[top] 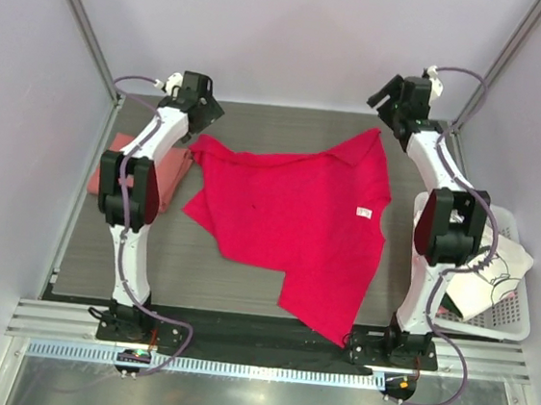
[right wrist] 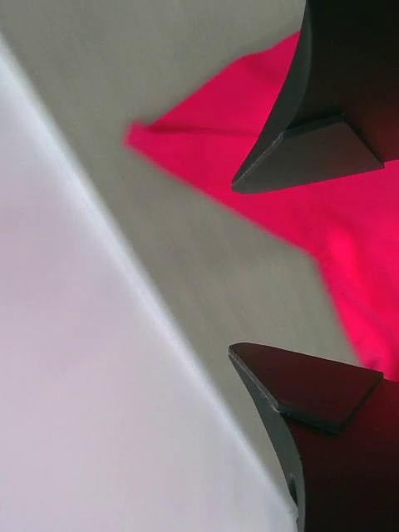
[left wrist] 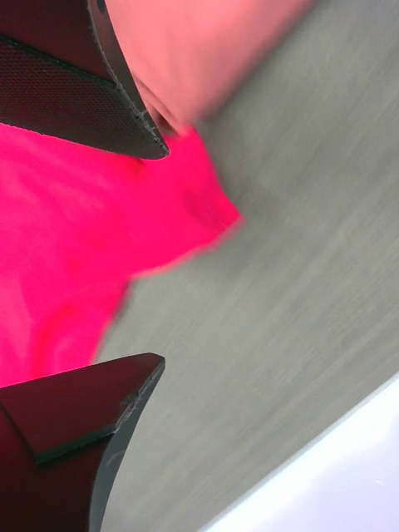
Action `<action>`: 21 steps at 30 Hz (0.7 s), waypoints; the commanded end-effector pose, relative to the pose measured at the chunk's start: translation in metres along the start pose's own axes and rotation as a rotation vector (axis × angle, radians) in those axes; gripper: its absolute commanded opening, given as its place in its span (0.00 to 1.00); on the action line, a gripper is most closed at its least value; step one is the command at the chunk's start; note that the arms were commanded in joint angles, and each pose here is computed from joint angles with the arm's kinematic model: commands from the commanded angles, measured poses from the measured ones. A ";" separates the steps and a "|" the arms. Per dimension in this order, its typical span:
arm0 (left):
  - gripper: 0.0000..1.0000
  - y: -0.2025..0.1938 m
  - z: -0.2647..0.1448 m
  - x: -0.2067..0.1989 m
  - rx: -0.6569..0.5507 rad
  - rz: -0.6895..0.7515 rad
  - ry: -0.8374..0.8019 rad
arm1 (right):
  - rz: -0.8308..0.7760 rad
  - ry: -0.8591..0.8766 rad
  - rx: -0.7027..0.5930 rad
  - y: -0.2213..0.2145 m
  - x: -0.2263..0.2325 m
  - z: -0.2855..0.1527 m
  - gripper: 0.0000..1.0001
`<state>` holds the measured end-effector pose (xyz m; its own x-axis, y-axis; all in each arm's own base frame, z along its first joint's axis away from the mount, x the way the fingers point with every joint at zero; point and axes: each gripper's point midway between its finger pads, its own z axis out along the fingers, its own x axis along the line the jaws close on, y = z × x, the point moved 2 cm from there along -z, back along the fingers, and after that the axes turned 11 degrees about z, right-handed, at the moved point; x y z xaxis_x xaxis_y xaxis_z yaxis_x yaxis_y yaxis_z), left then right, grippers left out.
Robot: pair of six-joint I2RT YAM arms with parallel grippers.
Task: Fold and stack the t-shirts
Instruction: Flatten the tshirt out
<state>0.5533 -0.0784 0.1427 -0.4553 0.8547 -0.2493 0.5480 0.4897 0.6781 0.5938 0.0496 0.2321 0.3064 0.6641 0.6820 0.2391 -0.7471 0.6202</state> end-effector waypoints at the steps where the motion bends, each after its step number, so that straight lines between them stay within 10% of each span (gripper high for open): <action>1: 1.00 0.002 -0.061 0.031 0.003 0.068 0.057 | 0.027 -0.021 0.091 -0.025 -0.011 -0.059 0.77; 11: 0.99 -0.087 -0.146 0.114 0.123 0.096 0.062 | -0.052 -0.201 0.185 -0.103 -0.107 -0.234 0.68; 21: 0.74 -0.139 -0.153 0.143 0.166 0.109 0.016 | -0.078 -0.264 0.357 -0.173 -0.181 -0.318 0.62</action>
<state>0.2940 -0.0439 0.1196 -0.4308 0.8926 -0.1330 0.7151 0.4275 0.5530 0.2282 0.0707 0.1375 0.4531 0.7306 0.5109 0.5387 -0.6810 0.4960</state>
